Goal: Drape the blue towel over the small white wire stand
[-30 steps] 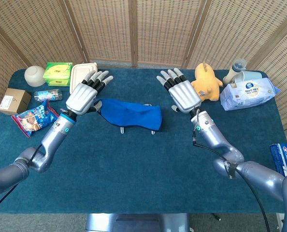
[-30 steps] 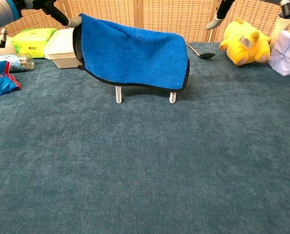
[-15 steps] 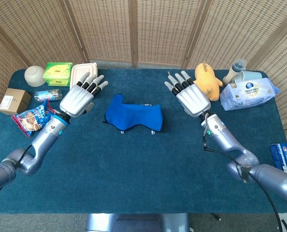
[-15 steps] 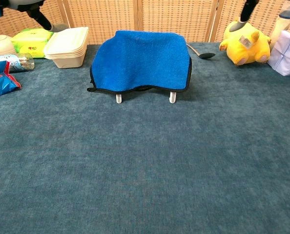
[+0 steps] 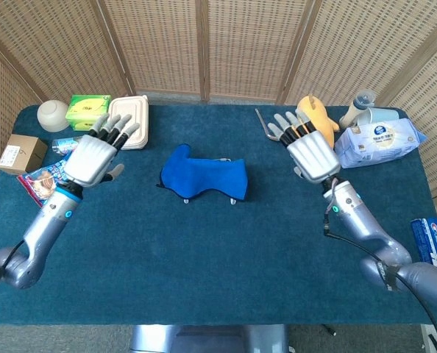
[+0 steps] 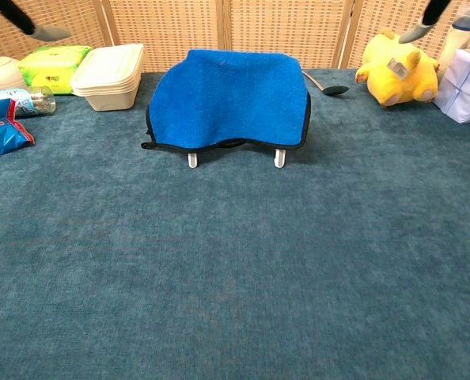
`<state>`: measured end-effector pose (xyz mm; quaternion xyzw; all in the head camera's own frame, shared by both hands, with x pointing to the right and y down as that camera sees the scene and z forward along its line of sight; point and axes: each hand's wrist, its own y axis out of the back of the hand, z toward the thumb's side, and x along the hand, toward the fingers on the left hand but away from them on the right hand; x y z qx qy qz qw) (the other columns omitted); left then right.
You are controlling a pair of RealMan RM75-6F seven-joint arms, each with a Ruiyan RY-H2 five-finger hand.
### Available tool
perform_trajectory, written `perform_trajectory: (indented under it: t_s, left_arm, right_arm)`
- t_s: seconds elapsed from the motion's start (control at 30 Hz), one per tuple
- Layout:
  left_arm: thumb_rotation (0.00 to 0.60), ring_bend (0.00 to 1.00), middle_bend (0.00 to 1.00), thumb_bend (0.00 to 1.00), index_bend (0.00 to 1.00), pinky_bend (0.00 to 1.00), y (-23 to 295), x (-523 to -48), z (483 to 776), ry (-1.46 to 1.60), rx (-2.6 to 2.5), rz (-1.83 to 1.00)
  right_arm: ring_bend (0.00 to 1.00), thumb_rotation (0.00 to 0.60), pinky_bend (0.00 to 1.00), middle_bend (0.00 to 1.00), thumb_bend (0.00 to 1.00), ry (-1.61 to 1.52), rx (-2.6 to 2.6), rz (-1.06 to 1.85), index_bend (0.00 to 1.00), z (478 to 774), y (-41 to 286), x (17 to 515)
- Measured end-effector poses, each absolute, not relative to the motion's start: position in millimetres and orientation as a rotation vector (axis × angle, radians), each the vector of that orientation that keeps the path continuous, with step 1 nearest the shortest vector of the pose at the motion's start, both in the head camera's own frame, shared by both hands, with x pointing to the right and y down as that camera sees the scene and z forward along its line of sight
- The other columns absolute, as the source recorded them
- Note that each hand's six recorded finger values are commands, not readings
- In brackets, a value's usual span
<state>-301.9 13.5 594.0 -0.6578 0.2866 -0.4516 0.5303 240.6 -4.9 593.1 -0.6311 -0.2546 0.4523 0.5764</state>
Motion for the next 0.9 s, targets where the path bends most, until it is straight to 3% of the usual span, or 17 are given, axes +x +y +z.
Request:
perform_trajectory:
  t_s: [0.4, 0.9]
  left_arm:
    - [0.6, 0.0, 0.0, 0.41, 0.02, 0.0, 74, -361, 558, 0.867, -1.633, -1.226]
    - [0.6, 0.0, 0.02, 0.41, 0.1, 0.0, 174, -423, 528, 1.038, -1.657, -1.494]
  right_arm:
    - [0.0, 0.6, 0.0, 0.05, 0.06, -0.872, -1.604, 1.094, 0.08, 576, 19, 287]
    - [0.0, 0.6, 0.0, 0.07, 0.11, -1.082, -1.691, 1.202, 0.11, 566, 81, 331]
